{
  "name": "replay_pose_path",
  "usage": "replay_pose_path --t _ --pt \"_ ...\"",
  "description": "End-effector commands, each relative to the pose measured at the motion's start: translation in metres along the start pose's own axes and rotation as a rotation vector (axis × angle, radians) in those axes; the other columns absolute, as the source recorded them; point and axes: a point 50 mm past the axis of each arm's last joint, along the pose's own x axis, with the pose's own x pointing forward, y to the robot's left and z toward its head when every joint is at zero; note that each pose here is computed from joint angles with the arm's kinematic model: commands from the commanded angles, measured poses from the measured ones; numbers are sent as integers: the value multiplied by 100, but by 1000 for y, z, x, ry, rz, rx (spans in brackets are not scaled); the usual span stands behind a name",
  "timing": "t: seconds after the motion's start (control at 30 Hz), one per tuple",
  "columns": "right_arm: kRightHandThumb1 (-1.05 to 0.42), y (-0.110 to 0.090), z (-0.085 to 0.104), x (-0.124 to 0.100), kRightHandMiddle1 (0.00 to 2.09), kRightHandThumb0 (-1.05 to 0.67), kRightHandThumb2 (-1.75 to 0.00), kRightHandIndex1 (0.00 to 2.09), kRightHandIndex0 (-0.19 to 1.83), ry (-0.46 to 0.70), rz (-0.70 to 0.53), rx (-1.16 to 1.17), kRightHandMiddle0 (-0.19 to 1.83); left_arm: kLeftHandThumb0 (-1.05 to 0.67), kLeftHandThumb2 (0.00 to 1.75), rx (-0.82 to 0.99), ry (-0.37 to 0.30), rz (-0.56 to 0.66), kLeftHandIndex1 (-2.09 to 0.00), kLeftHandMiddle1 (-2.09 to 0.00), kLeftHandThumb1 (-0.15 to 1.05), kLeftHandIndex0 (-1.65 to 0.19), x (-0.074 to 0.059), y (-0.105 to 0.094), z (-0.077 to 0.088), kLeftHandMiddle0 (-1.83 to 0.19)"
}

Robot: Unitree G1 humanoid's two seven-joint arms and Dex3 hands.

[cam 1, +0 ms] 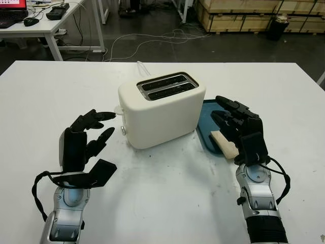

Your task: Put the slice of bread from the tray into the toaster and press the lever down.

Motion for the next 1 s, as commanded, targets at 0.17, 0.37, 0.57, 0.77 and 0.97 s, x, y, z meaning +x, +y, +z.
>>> replay_pose_path --t 0.17,0.37,0.57,0.77,0.97 --pt "-85 -1 7 3 1 -41 0 73 62 -42 -5 6 91 -27 1 6 -22 29 -66 -145 92 -66 5 0 3 -48" --pt "-85 0 8 2 1 -43 0 73 61 -43 6 15 91 -28 0 1 -8 43 -71 -145 91 -63 5 3 3 -48" --pt "-83 -19 17 -4 0 -46 0 58 66 -132 52 -94 86 -28 0 7 -14 41 -70 -141 92 -61 5 3 2 -46" --pt "-82 -57 30 -16 0 -42 0 34 71 -276 107 -433 79 -27 1 -4 -16 45 -70 -135 92 -61 7 4 4 -46" --pt "-81 -83 38 -29 0 -43 0 28 64 -333 202 -752 72 -27 2 -3 -26 68 -69 -133 92 -61 8 6 4 -47"
